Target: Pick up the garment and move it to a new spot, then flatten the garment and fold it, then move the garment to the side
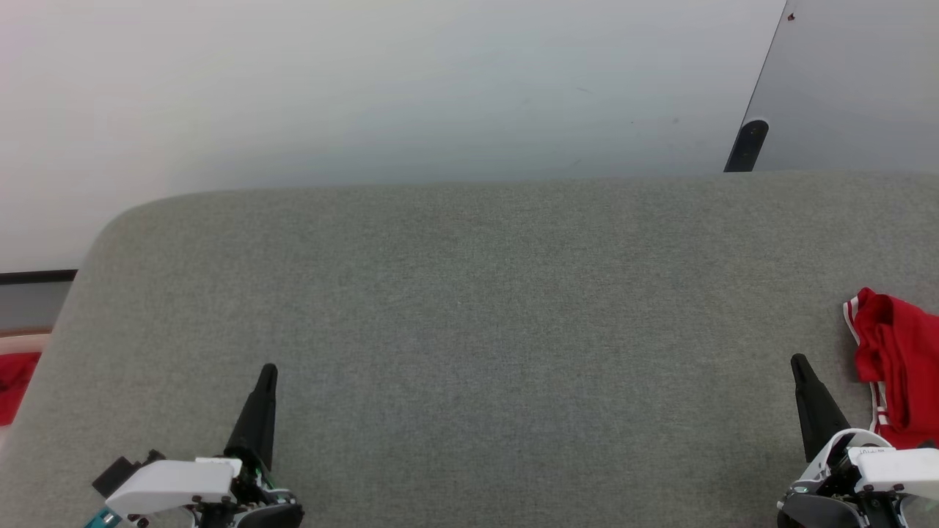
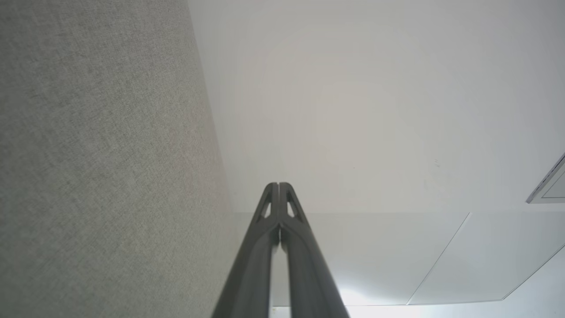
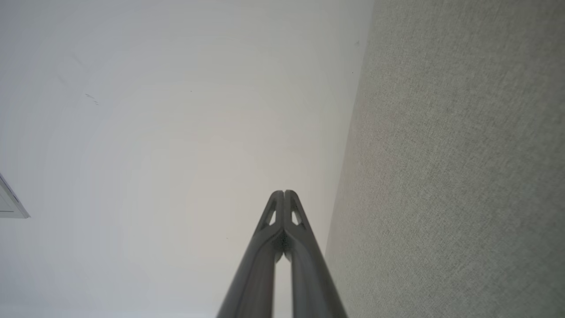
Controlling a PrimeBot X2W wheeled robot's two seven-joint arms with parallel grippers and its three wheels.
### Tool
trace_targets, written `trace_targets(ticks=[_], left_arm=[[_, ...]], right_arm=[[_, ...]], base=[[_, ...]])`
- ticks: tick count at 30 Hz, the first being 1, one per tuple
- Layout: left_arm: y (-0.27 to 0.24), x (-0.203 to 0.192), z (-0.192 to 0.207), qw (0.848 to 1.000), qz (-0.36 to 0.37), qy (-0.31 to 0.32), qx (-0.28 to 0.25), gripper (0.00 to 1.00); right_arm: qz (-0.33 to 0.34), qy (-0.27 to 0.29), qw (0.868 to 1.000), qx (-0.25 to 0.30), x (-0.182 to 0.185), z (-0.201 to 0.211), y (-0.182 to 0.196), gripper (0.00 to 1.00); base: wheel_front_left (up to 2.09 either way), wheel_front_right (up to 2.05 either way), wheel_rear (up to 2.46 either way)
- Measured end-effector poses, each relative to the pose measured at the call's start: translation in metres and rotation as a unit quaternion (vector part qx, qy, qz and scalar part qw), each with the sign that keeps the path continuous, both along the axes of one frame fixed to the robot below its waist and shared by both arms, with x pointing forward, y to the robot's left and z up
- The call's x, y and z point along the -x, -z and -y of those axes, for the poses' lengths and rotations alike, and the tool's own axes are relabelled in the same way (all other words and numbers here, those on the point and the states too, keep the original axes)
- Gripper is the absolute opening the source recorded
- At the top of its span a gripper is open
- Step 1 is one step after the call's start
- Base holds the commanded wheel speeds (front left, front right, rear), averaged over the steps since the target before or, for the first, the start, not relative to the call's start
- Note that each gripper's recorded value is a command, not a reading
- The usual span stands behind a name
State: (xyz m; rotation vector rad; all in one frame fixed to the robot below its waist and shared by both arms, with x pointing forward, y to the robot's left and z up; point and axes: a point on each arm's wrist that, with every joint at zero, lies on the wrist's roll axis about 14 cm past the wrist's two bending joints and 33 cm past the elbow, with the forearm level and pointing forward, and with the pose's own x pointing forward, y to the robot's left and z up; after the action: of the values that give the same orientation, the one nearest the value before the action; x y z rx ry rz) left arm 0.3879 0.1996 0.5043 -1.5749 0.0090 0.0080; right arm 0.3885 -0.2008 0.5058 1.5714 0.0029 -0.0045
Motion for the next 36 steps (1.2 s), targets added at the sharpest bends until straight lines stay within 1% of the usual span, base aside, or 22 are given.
trace_targets(ticks=[36], left_arm=[[-0.0001, 0.0, 0.0001, 1.0, 0.0, 0.0, 0.0, 0.0]], right_arm=[[0.0, 0.0, 1.0, 0.0, 0.0, 0.0, 0.0, 0.0]], base=[[0.0, 0.0, 0.0]])
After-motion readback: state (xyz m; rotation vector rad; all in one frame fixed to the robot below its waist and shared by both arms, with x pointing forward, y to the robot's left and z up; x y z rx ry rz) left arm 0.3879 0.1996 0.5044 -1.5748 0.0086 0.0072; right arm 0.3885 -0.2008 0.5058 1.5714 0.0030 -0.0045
